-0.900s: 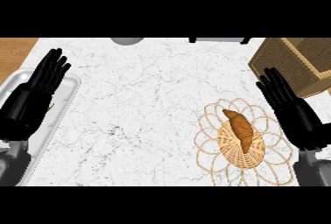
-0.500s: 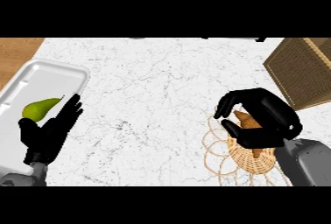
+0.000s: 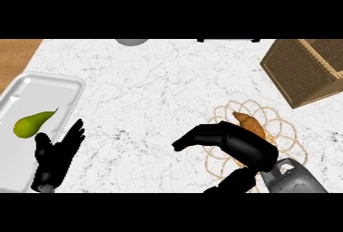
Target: Pick the croissant from the placemat and place it in the basket
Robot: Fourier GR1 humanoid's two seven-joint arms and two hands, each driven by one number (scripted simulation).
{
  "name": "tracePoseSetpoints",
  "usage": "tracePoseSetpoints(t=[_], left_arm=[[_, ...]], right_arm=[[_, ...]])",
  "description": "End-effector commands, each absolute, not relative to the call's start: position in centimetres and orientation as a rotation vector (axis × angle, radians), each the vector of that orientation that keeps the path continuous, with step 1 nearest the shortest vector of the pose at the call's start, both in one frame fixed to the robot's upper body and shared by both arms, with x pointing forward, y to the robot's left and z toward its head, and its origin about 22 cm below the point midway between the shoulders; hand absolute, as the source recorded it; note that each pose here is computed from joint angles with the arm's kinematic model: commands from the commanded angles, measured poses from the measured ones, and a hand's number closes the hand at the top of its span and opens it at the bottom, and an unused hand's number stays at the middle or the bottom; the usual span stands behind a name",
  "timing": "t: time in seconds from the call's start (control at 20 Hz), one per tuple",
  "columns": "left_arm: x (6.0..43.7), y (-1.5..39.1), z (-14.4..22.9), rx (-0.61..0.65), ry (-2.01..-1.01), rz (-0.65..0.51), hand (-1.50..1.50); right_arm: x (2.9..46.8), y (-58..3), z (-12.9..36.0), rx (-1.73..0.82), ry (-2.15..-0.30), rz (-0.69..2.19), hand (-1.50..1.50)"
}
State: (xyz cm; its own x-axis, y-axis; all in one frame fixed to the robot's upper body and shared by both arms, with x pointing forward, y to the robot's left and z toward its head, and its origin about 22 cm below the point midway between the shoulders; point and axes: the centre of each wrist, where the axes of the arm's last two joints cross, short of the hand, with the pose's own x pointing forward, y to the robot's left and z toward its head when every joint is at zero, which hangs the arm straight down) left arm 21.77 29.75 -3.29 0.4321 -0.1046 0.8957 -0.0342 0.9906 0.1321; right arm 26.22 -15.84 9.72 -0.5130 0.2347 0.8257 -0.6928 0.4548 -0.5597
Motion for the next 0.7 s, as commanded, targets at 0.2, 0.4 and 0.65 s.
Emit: tracePoseSetpoints(t=[0.2,0.4,0.65], left_arm=[[19.8,30.0,-5.3,0.160,-1.013,-0.019,0.00],[21.2,29.8,-5.2,0.165,-1.016,-0.021,0.00],[20.6,29.0,-4.9,0.169,-1.016,-0.028,0.00]], right_arm=[[28.1,-17.9,19.4,-0.383,-1.806,1.562,-1.50],[27.9,-19.0,25.5,-0.508,-1.707,1.732,-1.50],[28.0,-20.1,31.0,-0.551,-1.480,1.912,-1.50]])
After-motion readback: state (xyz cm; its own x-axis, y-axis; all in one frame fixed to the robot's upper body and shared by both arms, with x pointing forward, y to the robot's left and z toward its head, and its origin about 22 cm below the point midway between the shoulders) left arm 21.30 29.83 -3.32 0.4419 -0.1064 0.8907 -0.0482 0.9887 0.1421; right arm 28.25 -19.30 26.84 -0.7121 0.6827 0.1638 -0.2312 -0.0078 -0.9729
